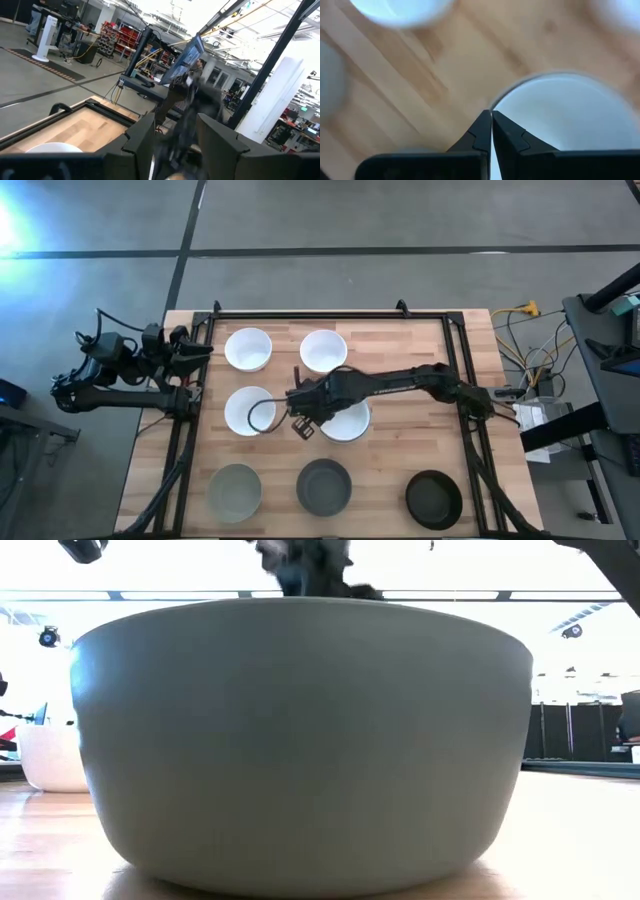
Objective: Nest bowls inside each other
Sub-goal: Stack the white bowl on top of the white bowl
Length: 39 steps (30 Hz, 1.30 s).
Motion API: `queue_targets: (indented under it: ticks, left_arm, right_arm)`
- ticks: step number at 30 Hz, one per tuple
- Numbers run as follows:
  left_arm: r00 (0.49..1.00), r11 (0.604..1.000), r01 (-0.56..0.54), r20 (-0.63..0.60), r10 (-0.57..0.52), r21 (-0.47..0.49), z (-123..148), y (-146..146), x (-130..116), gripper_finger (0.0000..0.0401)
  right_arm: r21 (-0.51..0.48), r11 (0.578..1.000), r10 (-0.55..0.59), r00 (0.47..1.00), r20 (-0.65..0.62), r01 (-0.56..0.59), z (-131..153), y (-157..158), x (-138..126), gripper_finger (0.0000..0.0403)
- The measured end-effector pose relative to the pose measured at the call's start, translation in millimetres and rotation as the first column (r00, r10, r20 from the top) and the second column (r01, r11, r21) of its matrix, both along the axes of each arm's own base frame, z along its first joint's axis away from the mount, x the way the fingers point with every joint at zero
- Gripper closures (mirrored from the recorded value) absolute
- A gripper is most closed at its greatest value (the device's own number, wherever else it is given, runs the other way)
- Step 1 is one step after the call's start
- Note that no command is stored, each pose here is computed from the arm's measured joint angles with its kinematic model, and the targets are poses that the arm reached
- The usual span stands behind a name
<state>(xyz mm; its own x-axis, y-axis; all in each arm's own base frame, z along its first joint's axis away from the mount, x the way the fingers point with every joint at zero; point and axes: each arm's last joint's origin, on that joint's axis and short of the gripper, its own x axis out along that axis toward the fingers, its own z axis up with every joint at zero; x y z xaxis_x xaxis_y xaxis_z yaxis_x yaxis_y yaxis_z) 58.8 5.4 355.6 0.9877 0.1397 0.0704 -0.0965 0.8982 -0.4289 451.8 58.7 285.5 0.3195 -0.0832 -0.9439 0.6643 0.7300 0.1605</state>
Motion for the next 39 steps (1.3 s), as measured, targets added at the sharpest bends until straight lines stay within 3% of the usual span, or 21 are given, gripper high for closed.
queue_targets:
  ticks: [4,7,10,16,21,27,31,35,39]
  left_arm:
    - [0.994,1.000,-0.001,-0.105,0.000,-0.010,-10,0,0,0.0271]
    - [0.968,0.993,-0.022,-0.253,-0.008,-0.115,-25,0,5,0.0271]
    - [0.902,0.985,-0.053,-0.432,-0.023,-0.162,-41,0,10,0.0271]
    - [0.732,0.997,-0.009,-0.680,-0.044,-0.074,-60,1,29,0.0271]
    - [0.589,0.995,-0.069,-0.808,-0.020,-0.075,-74,3,46,0.0271]
    - [0.295,0.984,-0.158,-0.955,-0.030,-0.080,-101,10,74,0.0271]
    - [0.156,0.972,-0.218,-0.986,-0.058,-0.092,-119,20,93,0.0271]
    - [0.094,0.962,-0.257,-0.993,-0.073,-0.095,-128,32,101,0.0271]
    - [0.076,0.958,-0.264,-0.993,-0.094,-0.111,-132,42,102,0.0271]
  right_arm:
    - [-0.092,0.993,-0.060,0.987,0.151,0.074,55,-5,-25,0.0394]
    - [-0.205,0.963,-0.119,0.958,0.260,0.175,94,-5,-54,0.0394]
    - [-0.292,0.929,-0.124,0.934,0.335,0.228,129,-2,-88,0.0391]
    - [-0.355,0.897,-0.119,0.917,0.380,0.264,164,5,-142,0.0381]
    - [-0.392,0.885,-0.098,0.923,0.372,0.252,174,9,-169,0.0379]
    - [-0.444,0.873,-0.049,0.944,0.327,0.199,171,5,-180,0.0380]
    - [-0.476,0.860,-0.044,0.957,0.287,0.182,161,3,-186,0.0380]
    - [-0.481,0.863,-0.037,0.970,0.241,0.153,150,3,-197,0.0380]
    - [-0.451,0.884,-0.033,0.977,0.211,0.127,138,5,-210,0.0380]
